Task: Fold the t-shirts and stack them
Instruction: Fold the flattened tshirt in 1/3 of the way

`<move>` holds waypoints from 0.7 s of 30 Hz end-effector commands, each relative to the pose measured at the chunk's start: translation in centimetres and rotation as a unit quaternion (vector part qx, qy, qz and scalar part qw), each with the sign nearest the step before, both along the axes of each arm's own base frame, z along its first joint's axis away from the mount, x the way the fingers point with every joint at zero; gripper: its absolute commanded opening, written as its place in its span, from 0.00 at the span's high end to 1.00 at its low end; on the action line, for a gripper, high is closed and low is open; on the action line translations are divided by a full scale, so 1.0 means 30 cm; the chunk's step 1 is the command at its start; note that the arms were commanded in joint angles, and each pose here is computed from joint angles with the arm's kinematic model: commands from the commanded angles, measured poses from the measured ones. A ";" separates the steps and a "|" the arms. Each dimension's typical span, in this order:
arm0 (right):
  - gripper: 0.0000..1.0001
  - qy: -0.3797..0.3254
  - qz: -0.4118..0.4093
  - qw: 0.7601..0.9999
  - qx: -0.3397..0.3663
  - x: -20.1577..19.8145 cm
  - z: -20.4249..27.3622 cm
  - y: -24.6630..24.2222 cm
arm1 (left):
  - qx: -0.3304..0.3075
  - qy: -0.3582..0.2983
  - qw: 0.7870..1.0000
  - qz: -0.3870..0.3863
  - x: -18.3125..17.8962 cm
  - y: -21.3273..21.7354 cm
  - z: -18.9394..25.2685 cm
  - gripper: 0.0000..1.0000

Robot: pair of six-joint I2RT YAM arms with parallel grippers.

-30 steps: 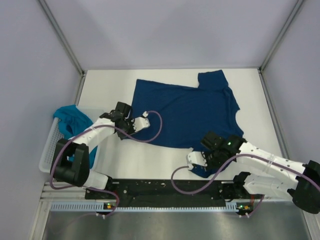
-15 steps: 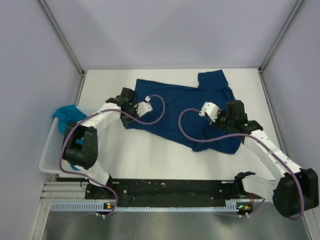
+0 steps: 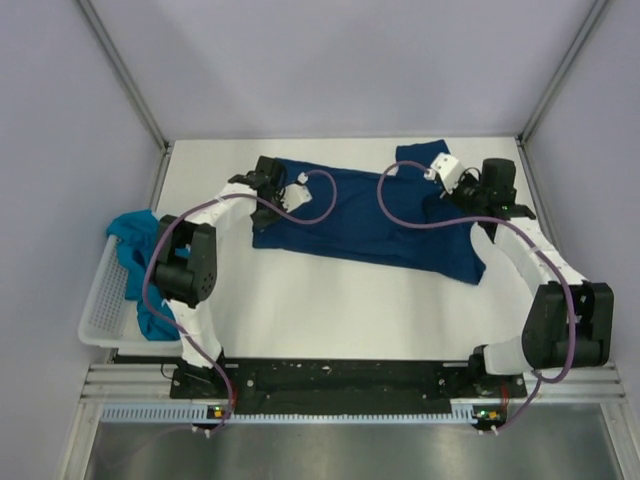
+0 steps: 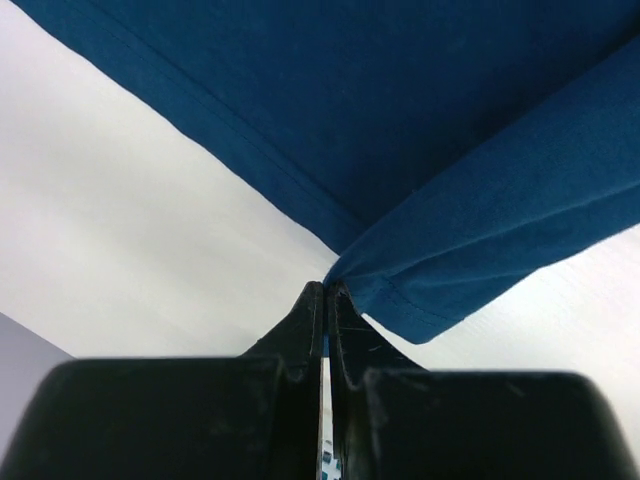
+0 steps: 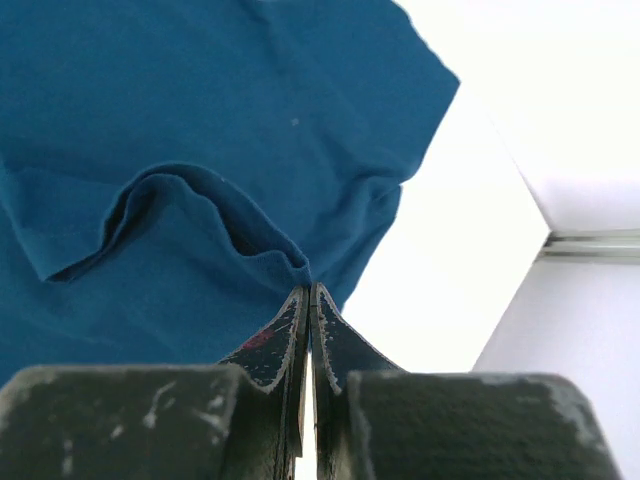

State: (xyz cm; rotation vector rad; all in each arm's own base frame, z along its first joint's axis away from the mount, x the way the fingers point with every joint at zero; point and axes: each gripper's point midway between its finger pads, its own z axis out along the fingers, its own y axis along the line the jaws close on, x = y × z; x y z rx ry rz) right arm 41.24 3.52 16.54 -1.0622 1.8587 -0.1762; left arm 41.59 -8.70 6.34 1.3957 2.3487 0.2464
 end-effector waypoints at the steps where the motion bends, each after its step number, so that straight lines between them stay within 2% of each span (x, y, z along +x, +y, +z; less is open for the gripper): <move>1: 1.00 -0.067 0.013 0.998 0.007 0.104 0.143 -0.018 | 0.007 -0.023 1.000 0.009 0.071 -0.001 0.054 1.00; 8: 1.00 -0.059 -0.005 0.998 0.000 0.155 0.121 -0.112 | 0.032 -0.030 0.999 0.013 0.119 0.015 0.035 1.00; 17: 1.00 -0.064 -0.027 0.998 -0.013 0.224 0.154 -0.185 | 0.003 -0.014 1.000 0.000 0.129 -0.039 0.046 1.00; 21: 1.00 -0.051 -0.006 0.998 -0.022 0.236 0.127 -0.175 | 0.002 -0.013 1.000 -0.022 0.130 -0.073 0.040 1.00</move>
